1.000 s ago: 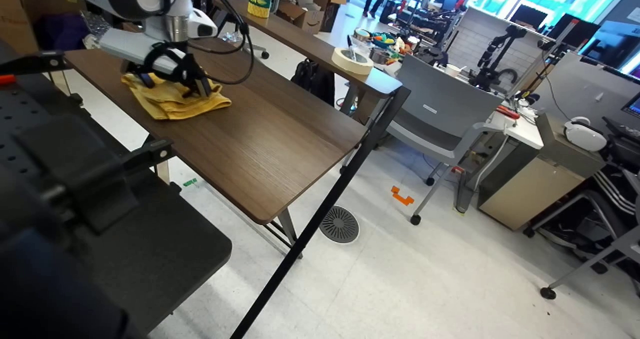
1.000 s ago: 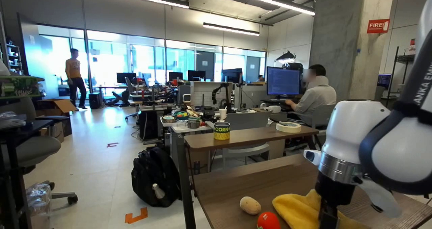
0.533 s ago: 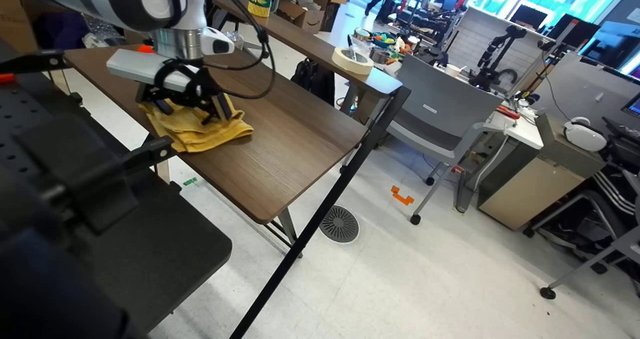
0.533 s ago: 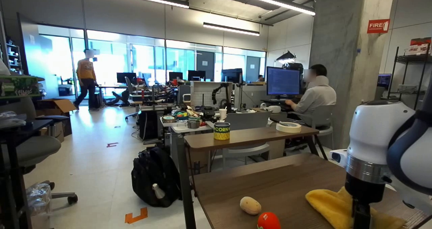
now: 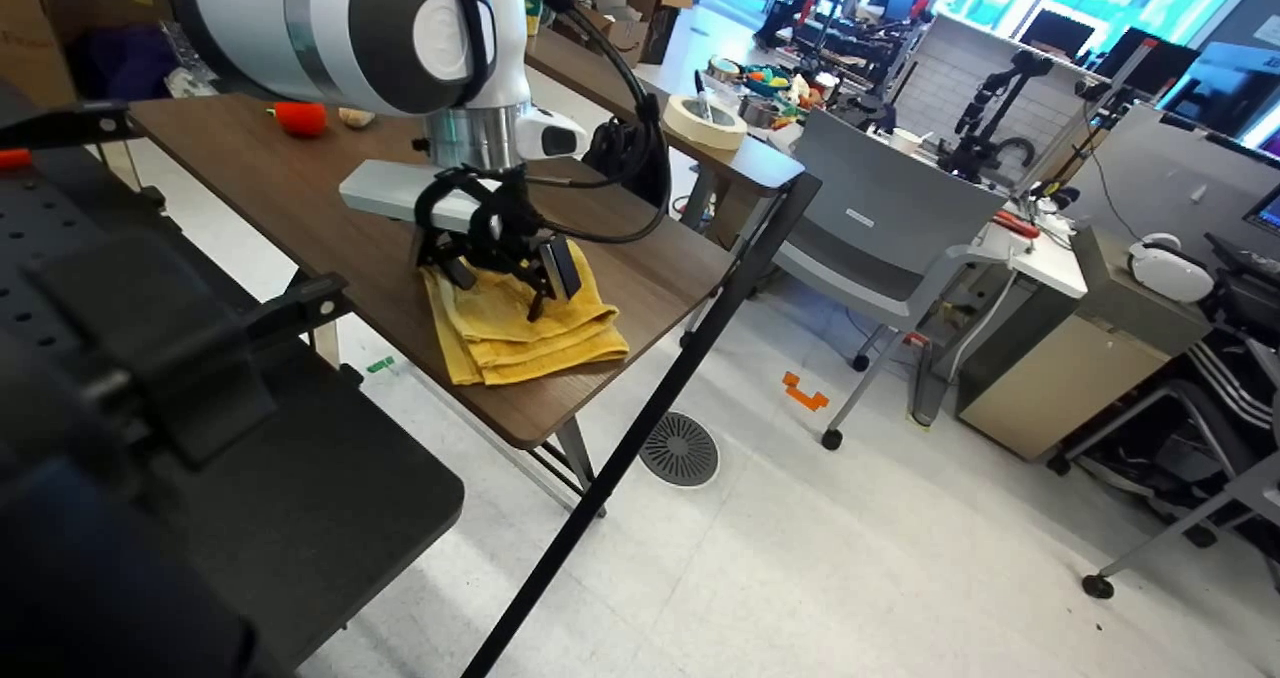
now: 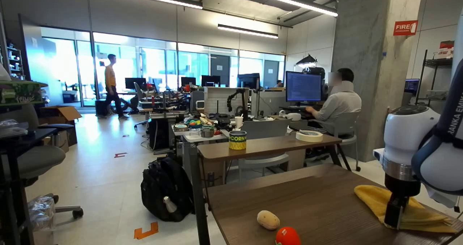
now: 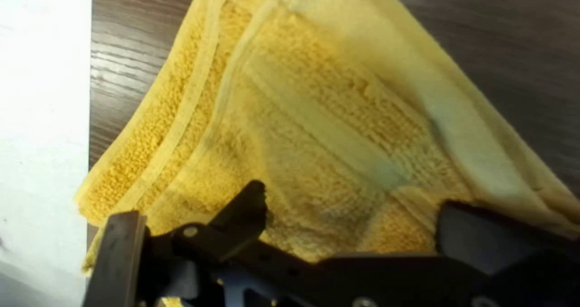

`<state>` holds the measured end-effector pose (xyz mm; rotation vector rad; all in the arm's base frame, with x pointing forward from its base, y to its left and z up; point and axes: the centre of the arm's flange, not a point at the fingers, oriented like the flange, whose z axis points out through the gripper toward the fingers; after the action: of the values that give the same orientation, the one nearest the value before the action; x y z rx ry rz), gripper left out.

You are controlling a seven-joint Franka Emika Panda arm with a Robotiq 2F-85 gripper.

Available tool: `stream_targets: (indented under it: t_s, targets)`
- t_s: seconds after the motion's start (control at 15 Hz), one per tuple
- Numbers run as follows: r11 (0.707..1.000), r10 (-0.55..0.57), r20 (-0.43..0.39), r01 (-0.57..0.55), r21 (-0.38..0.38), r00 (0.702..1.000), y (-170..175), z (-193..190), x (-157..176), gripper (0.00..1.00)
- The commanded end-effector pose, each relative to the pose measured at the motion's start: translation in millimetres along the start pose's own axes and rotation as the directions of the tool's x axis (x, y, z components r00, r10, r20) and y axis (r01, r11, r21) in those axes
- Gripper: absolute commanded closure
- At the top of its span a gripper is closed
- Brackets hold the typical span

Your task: Wipe the table with the cloth

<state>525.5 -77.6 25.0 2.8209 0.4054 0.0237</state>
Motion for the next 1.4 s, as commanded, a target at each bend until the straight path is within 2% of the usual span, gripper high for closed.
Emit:
stream_targets:
  t_s: [0.0, 0.27, 0.47, 0.6, 0.73, 0.8, 0.93, 1.07, 1.33]
  targets:
    - [0.999, 0.006, 0.054, -0.008, 0.041, 0.999, -29, 41, 16, 0.0]
    - [0.988, -0.066, 0.009, 0.064, 0.144, 0.998, -99, -4, 45, 0.0]
    - [0.971, -0.102, -0.006, 0.101, 0.215, 0.995, -169, -25, 77, 0.0]
    - [0.974, -0.066, -0.013, 0.067, 0.215, 0.998, -200, -25, 110, 0.0]
    - [0.981, 0.018, -0.001, -0.018, 0.191, 1.0, -185, -18, 143, 0.0]
    - [0.981, 0.076, 0.007, -0.076, 0.177, 0.997, -165, -12, 157, 0.0]
    - [0.971, 0.183, 0.027, -0.185, 0.151, 0.983, -127, -3, 163, 0.0]
    - [0.95, 0.278, 0.052, -0.282, 0.132, 0.959, -87, 11, 167, 0.0]
    - [0.886, 0.437, 0.125, -0.45, 0.107, 0.891, -19, 49, 168, 0.0]
